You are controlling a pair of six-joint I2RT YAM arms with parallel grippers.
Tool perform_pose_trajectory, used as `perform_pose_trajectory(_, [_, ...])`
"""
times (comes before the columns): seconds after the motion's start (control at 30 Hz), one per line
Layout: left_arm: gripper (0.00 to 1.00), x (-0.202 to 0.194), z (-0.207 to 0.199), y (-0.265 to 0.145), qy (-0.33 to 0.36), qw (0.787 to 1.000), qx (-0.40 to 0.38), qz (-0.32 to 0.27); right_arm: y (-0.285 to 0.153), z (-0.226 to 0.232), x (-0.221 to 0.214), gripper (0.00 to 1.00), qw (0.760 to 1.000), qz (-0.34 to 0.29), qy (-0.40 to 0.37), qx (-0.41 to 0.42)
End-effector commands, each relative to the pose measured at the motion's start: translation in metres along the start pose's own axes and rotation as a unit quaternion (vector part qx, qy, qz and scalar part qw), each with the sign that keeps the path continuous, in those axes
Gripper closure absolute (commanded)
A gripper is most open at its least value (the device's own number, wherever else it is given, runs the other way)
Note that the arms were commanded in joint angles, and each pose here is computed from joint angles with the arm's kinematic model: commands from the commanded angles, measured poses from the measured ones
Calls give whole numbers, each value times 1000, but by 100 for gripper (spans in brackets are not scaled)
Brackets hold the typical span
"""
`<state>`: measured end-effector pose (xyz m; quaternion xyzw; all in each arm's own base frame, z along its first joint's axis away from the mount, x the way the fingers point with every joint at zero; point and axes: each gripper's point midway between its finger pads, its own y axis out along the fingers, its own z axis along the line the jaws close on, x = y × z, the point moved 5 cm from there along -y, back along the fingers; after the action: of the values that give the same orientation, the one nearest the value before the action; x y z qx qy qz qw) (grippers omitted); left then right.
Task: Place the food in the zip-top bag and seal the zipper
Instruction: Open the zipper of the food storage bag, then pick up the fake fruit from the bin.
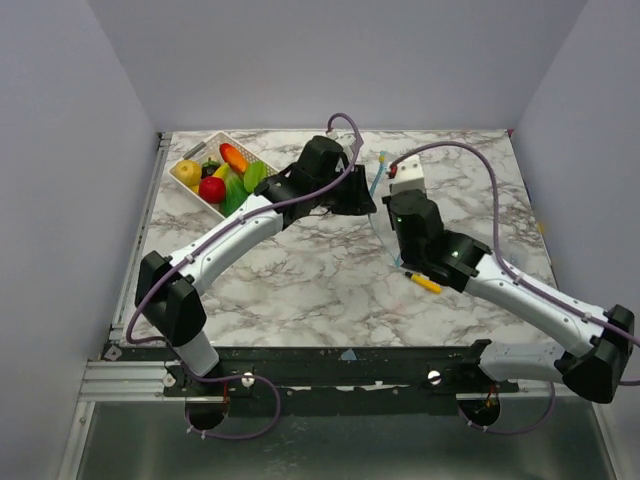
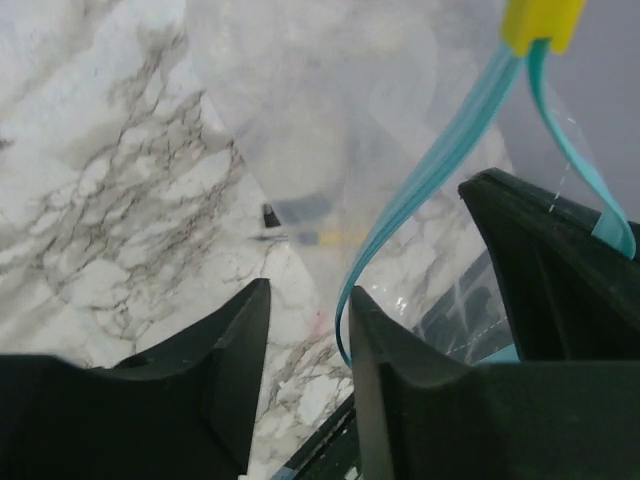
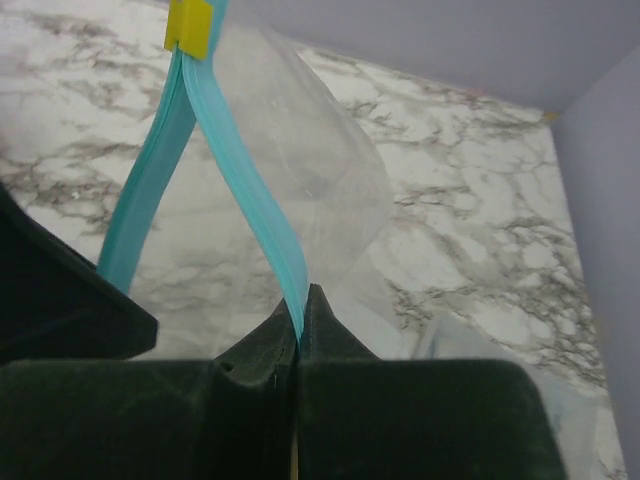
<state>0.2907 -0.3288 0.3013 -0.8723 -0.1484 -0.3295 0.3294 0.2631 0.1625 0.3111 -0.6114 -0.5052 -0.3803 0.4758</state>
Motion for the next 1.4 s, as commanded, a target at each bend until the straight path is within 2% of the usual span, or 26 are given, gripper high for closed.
perform_pose_trajectory(0.0, [50,-27,37,12,-48,997,2,53,19,53,-37,99,995,40,5,88])
perform_pose_trajectory(0.07, [36,-33,49,5,-54,997,7,53,26,68,-45,99,993,46,1,113])
perform_pose_trajectory(0.2, [22,-40,69,-22,-45,998,29,36,34,87,-53,99,989,61,-3,136])
perform_pose_trajectory(0.4, [15,-45,104,-78,-35,996,83,0,38,102,-51,99,984,64,5,164])
perform_pose_trajectory(0.57, [5,-34,147,-125,-6,977,203,-57,39,105,-45,99,983,53,3,175])
perform_pose_trajectory(0.73, [1,-10,181,-163,-10,945,308,-111,40,104,-30,99,983,36,-6,181])
perform_pose_trajectory(0.93, [1,32,205,-176,-65,940,307,-131,46,100,-19,99,983,23,-19,178])
perform_pose_trajectory(1.07, [1,56,238,-171,-76,917,377,-102,46,97,-16,99,983,18,-14,184])
perform_pose_trajectory(1.17, [1,72,259,-165,-46,903,415,-105,46,92,-16,99,983,14,-12,184])
perform_pose_trajectory(1.37, [1,78,307,-149,-48,871,487,-49,46,84,-14,99,984,5,-5,180])
